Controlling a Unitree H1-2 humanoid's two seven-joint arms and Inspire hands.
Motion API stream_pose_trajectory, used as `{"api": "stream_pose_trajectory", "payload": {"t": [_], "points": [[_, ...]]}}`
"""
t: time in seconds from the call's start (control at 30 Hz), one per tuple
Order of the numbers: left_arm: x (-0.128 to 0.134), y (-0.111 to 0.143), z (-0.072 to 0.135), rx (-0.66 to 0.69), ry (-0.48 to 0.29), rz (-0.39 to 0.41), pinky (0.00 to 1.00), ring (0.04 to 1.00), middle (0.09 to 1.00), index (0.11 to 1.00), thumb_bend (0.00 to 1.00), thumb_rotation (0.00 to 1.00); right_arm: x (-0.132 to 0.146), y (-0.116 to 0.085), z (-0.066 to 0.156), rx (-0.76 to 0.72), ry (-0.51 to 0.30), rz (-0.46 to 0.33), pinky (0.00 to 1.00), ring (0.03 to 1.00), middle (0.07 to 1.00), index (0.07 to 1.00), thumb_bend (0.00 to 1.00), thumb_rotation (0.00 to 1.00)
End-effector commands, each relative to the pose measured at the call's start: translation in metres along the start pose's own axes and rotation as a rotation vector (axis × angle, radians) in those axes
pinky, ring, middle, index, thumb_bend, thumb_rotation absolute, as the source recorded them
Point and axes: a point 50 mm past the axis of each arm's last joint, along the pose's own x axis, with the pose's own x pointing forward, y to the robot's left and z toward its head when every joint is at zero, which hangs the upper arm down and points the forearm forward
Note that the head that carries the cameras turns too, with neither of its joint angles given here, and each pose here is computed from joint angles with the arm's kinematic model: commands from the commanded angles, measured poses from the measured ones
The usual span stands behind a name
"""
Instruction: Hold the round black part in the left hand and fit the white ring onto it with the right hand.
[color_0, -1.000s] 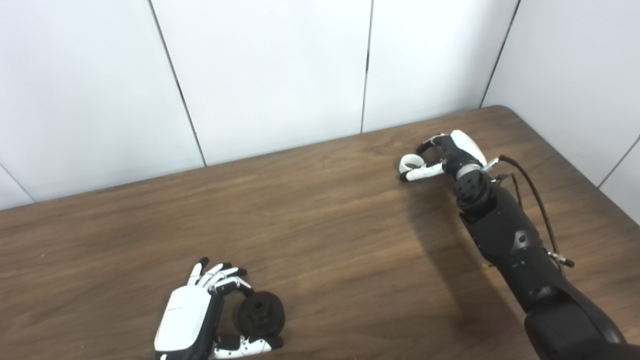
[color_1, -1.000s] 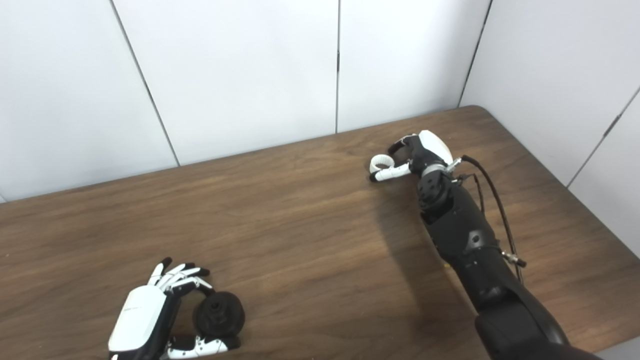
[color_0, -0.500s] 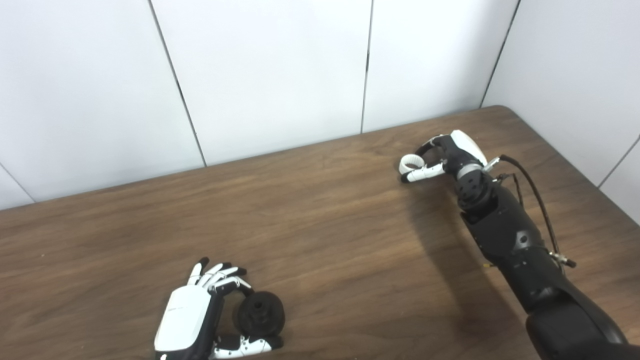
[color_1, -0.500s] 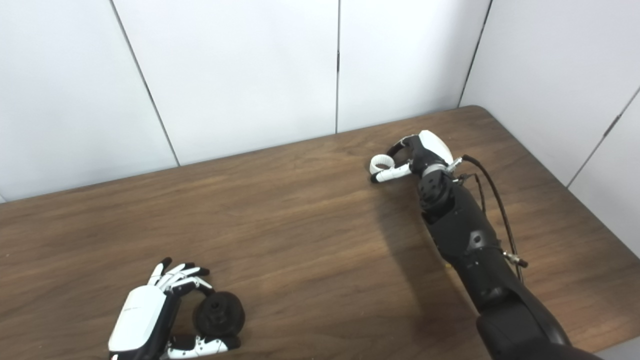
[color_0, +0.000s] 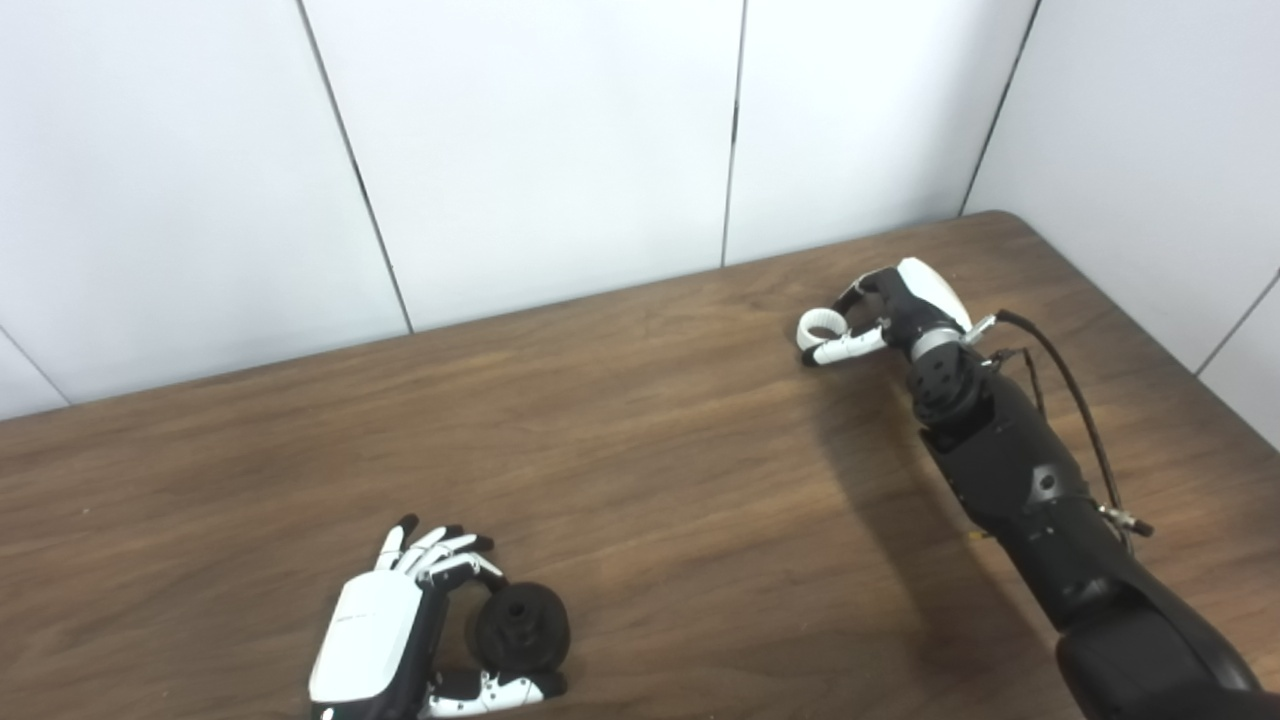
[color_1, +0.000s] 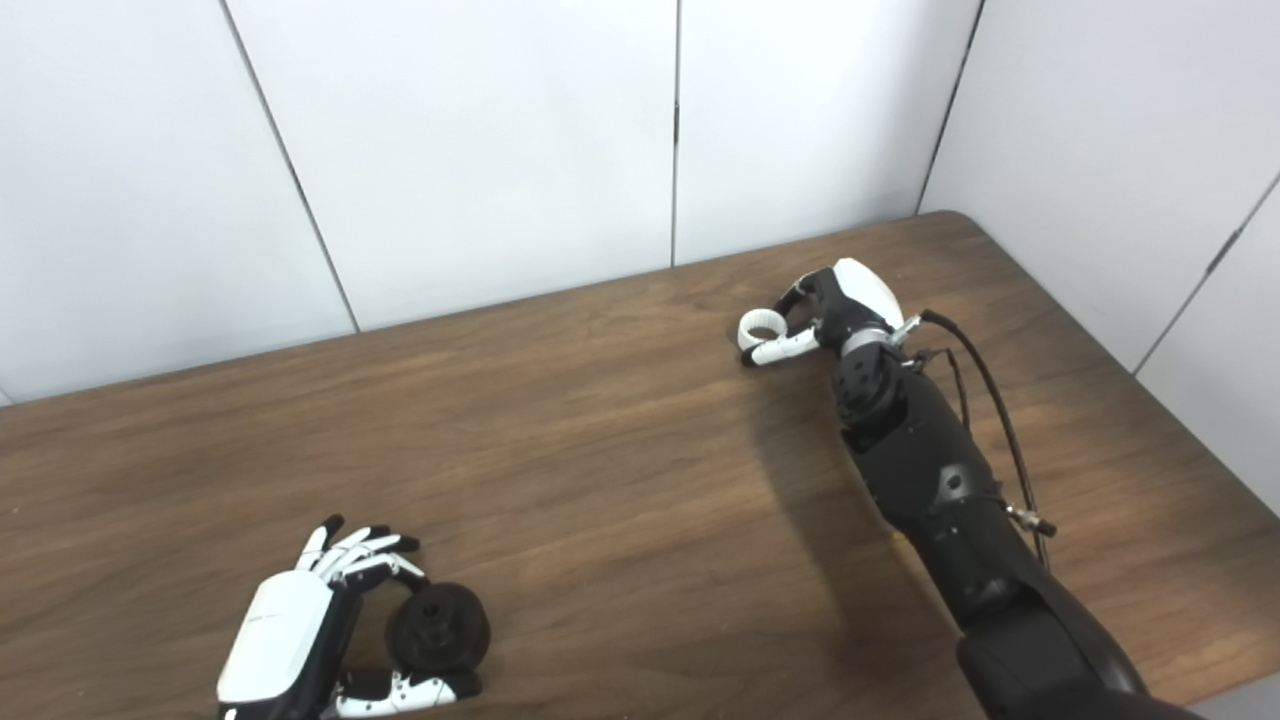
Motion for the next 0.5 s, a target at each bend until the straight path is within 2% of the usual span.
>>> {"api": "stream_pose_trajectory", "payload": {"t": [0.0, 0.4, 0.47], "points": [[-0.008, -0.004, -0.006, 0.017, 0.036, -0.022, 1.00, 0.871, 0.784, 0.488, 0.52, 0.05, 0.001, -0.009, 0.003, -0.036, -0.027, -0.038, 0.94, 0.962, 0.839, 0.484, 0.52, 0.13], [-0.006, -0.007, -0.003, 0.016, 0.033, -0.021, 1.00, 0.867, 0.782, 0.488, 0.52, 0.05, -0.005, -0.011, 0.002, -0.054, -0.097, -0.041, 0.93, 0.954, 0.826, 0.484, 0.52, 0.13], [-0.006, -0.008, -0.003, 0.020, 0.034, -0.023, 1.00, 0.869, 0.783, 0.488, 0.52, 0.05, -0.011, -0.014, 0.007, -0.043, -0.123, -0.033, 0.93, 0.950, 0.823, 0.484, 0.52, 0.13]]}}
